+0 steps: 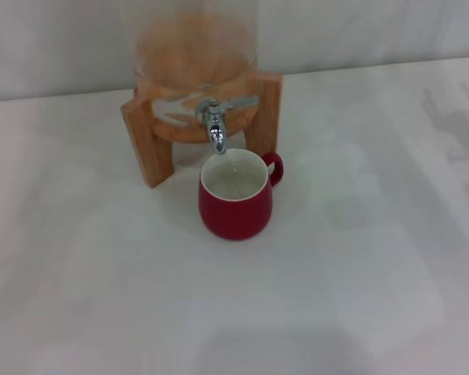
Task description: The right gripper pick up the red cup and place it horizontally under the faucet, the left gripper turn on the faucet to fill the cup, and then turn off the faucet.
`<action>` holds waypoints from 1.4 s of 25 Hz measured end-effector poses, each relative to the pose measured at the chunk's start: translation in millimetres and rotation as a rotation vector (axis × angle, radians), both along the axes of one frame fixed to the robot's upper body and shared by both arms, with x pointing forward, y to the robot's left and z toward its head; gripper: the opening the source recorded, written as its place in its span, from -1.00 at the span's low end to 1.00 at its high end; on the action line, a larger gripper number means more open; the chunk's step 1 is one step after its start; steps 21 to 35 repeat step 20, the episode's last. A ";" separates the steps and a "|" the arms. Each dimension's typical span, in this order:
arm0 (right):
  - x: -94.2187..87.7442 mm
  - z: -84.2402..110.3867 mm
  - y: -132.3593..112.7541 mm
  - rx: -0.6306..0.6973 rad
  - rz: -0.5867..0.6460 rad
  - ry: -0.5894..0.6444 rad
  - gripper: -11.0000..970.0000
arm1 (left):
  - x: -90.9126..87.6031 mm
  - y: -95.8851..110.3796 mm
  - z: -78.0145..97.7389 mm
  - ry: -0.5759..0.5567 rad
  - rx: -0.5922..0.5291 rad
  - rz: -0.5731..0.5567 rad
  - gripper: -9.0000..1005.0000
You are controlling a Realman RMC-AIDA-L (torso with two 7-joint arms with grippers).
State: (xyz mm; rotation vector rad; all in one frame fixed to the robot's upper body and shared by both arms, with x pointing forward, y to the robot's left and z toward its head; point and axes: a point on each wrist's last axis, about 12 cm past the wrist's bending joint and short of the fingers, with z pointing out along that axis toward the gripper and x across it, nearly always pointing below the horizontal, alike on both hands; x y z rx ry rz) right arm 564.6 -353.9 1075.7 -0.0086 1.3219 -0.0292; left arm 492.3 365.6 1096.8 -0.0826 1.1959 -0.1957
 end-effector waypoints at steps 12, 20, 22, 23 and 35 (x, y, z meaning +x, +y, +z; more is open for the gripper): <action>12.9 4.1 2.9 0.015 -0.015 0.016 0.41 | -1.8 26.9 4.1 -0.198 -0.094 0.127 0.63; 16.7 5.0 5.4 0.015 -0.011 0.022 0.41 | 4.6 30.7 9.4 -0.211 -0.051 0.163 0.63; 16.7 5.0 5.4 0.015 -0.011 0.022 0.41 | 4.6 30.7 9.4 -0.211 -0.051 0.163 0.63; 16.7 5.0 5.4 0.015 -0.011 0.022 0.41 | 4.6 30.7 9.4 -0.211 -0.051 0.163 0.63; 16.7 5.0 5.4 0.015 -0.011 0.022 0.41 | 4.6 30.7 9.4 -0.211 -0.051 0.163 0.63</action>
